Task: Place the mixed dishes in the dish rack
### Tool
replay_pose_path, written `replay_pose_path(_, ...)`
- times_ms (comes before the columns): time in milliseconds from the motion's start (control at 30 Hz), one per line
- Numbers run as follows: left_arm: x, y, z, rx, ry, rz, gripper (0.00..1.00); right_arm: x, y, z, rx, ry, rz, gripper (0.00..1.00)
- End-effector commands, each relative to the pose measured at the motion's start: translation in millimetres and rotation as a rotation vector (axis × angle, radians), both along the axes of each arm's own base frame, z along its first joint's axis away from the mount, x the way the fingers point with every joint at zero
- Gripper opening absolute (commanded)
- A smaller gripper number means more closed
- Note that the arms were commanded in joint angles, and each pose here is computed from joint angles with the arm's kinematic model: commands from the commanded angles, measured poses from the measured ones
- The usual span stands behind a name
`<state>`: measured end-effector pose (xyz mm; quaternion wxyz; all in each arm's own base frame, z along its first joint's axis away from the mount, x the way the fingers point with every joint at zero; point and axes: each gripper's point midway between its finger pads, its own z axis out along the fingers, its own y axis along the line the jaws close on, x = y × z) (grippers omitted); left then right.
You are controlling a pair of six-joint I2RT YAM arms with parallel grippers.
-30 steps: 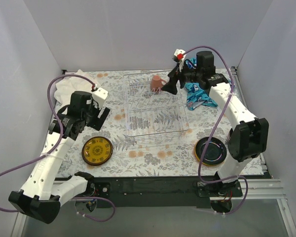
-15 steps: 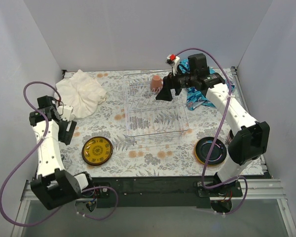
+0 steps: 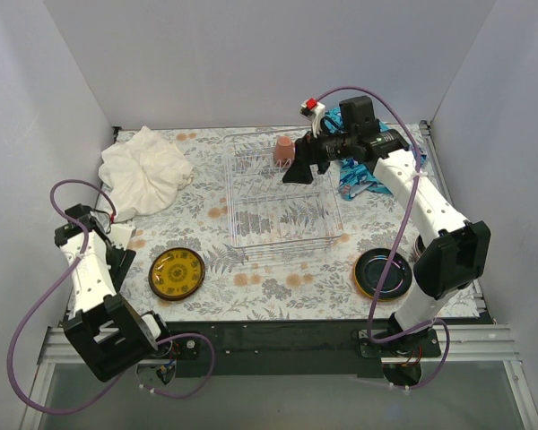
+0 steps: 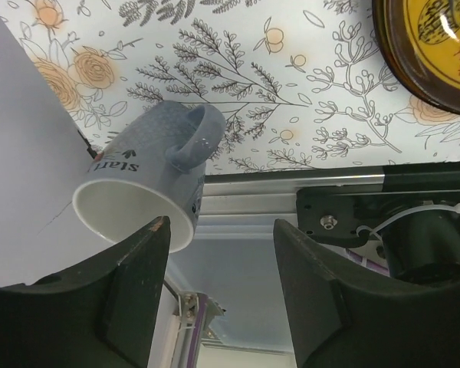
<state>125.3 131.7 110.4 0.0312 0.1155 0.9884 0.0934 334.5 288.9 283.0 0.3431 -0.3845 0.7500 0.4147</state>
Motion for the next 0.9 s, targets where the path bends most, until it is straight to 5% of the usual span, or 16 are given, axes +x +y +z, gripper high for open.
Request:
replay_pose_path(0, 2.2, 12.2, -1.5, 0.06, -0.034, -0.024, 0.55, -2.9, 7.0, 14.6, 0.019, -0.013, 0.016, 0.91)
replay_pose_path(133, 0.7, 14.8, -5.2, 0.062, -0.021, -0.026, 0.54, -2.8, 9.5, 12.2, 0.018, -0.005, 0.021, 0.91)
replay_pose_path(333, -10.5, 16.4, -20.5, 0.06, 0.038, -0.038, 0.39, -3.2, 13.2, 9.0, 0.013, 0.0, 0.028, 0.9)
replay_pose_path(400, -12.7, 17.9, -23.4, 0.07, 0.049, -0.051, 0.38, 1.4, 14.6, 7.8, 0.003, -0.001, 0.01, 0.98)
replay_pose_path(633, -22.5, 27.8, -27.6, 0.136, 0.099, -0.079, 0.28, 10.4, 27.8, 4.4, 0.015, 0.092, 0.016, 0.98)
replay_pose_path(767, -28.7, 32.8, -22.9, 0.168, 0.134, -0.089, 0.06, 16.0, 36.5, 3.0, 0.034, 0.128, 0.042, 0.98)
replay_pose_path(867, -18.4, 33.0, -0.4, 0.162, 0.09, -0.101, 0.0, 18.1, 41.7, 7.3, 0.057, 0.151, 0.052, 0.98)
